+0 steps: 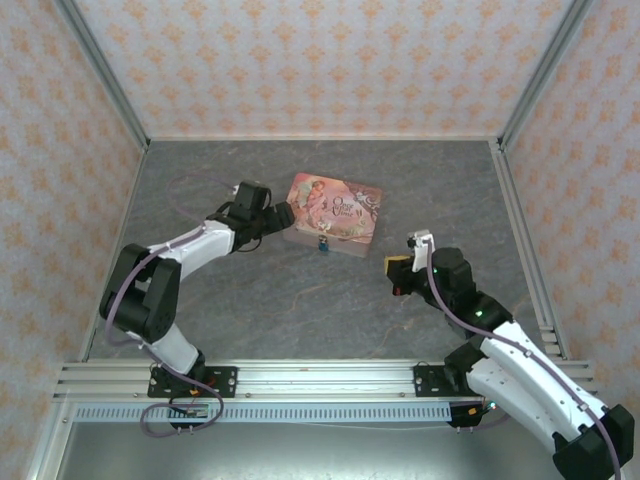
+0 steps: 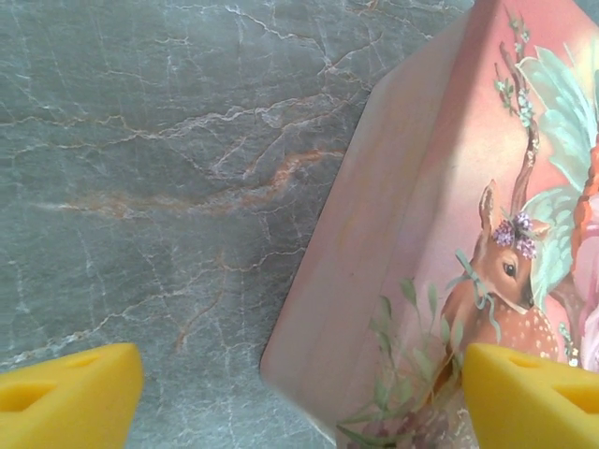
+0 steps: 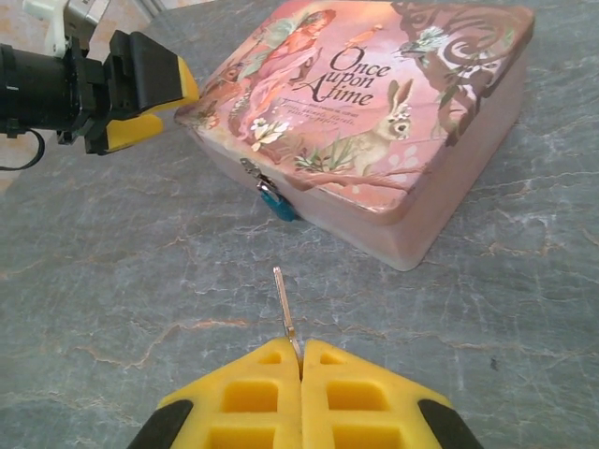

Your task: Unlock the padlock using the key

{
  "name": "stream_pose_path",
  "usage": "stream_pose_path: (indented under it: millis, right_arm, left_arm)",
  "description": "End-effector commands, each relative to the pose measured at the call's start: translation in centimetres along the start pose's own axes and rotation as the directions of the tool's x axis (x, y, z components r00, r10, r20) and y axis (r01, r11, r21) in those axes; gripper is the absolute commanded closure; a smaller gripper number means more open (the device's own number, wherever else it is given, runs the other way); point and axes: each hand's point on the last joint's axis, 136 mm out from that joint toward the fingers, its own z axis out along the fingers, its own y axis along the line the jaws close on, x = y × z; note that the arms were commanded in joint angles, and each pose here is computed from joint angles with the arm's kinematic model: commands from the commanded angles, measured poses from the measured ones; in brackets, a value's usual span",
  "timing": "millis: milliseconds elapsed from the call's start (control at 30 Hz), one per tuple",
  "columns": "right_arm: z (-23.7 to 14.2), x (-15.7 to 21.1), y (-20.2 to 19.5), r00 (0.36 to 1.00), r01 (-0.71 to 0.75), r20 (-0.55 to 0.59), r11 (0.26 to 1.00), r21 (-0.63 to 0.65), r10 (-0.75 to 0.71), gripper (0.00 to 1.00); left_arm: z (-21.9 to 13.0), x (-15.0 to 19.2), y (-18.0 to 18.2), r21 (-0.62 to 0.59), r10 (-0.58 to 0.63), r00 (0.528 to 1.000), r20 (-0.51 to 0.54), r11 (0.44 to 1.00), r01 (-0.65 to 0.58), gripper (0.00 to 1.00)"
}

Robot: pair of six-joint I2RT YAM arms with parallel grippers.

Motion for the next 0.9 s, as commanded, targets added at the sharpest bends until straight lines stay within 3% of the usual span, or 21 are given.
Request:
stream_pose_path:
  millis: [0,133,333,533,700,867]
  right_arm:
    - [0.3,-1.1,1.4,1.000,-0.015,0.016,0.998,-0.068,0.016,1.00]
    - [1.5,-1.6,2.1,0.999,-0.045,-0.003,0.993,-0.105,0.045,1.00]
    - [3.8,-3.5,2.8,0.991,-0.133,-0.021,0.976,-0.175,0.131,1.00]
    - [7.2,-5.8,2.8,0.967,-0.252,-0.028,0.938,-0.239,0.252,1.00]
    - [10.1,-7.5,2.1,0.950,-0.302,-0.004,0.918,-0.259,0.311,1.00]
    - [12.7,-8.6,1.4,0.940,-0.324,0.016,0.904,-0.278,0.342,1.00]
  left_arm:
    - [-3.7,-0.9,1.1,-0.019,0.079,0.994,0.078,0.997,-0.077,0.07]
    - [-7.3,-0.7,0.2,0.108,0.106,0.975,0.194,0.986,-0.129,0.05]
    - [-10.7,2.5,-1.5,0.291,0.173,0.952,0.251,0.925,-0.245,0.04]
    - [-11.2,6.8,-3.6,0.342,0.324,0.897,0.301,0.841,-0.419,0.02]
    - [-10.0,8.5,-4.3,0.385,0.332,0.908,0.254,0.827,-0.410,0.01]
    - [-8.7,9.6,-6.0,0.471,0.342,0.908,0.240,0.777,-0.417,0.01]
